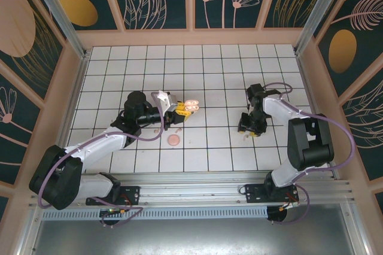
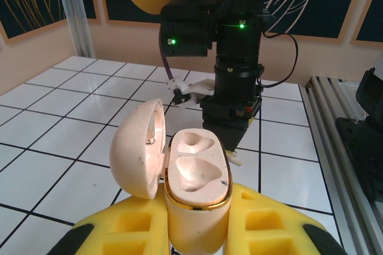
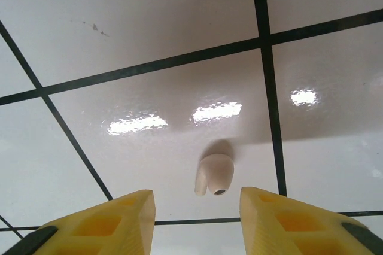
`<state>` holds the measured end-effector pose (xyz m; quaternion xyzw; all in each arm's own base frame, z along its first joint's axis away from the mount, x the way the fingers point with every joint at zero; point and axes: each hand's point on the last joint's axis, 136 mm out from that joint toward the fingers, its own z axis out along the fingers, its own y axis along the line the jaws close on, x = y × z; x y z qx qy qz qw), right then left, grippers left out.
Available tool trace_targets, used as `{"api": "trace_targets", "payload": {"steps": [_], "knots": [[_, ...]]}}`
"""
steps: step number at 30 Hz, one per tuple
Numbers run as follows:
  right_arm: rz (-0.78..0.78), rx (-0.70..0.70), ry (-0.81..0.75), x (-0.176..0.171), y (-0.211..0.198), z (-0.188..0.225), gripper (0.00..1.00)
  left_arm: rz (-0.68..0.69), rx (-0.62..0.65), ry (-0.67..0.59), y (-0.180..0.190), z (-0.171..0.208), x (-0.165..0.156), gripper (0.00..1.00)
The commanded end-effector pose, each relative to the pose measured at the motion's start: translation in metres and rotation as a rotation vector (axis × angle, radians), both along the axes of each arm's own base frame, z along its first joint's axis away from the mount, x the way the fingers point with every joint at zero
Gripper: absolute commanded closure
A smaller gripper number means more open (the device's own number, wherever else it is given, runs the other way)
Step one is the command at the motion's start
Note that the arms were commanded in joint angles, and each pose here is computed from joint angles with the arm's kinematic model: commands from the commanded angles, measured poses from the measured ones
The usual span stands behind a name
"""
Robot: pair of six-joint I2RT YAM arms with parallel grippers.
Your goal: Insert wireless bluetooth earbuds into charging case
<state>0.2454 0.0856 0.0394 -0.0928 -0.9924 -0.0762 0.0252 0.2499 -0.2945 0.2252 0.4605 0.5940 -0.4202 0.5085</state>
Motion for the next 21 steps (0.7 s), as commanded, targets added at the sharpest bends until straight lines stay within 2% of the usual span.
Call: {"api": "trace_targets", "payload": {"steps": [1, 21], "knots": [[-0.013, -0.035, 0.016, 0.003, -0.006, -0.003, 0.6, -0.001, -0.02, -0.053, -0.001, 0.018, -0.002, 0.86], [-0.012, -0.058, 0.035, 0.0, -0.012, -0.024, 0.72, 0.001, -0.016, -0.052, -0.001, 0.018, 0.0, 0.86]]}}
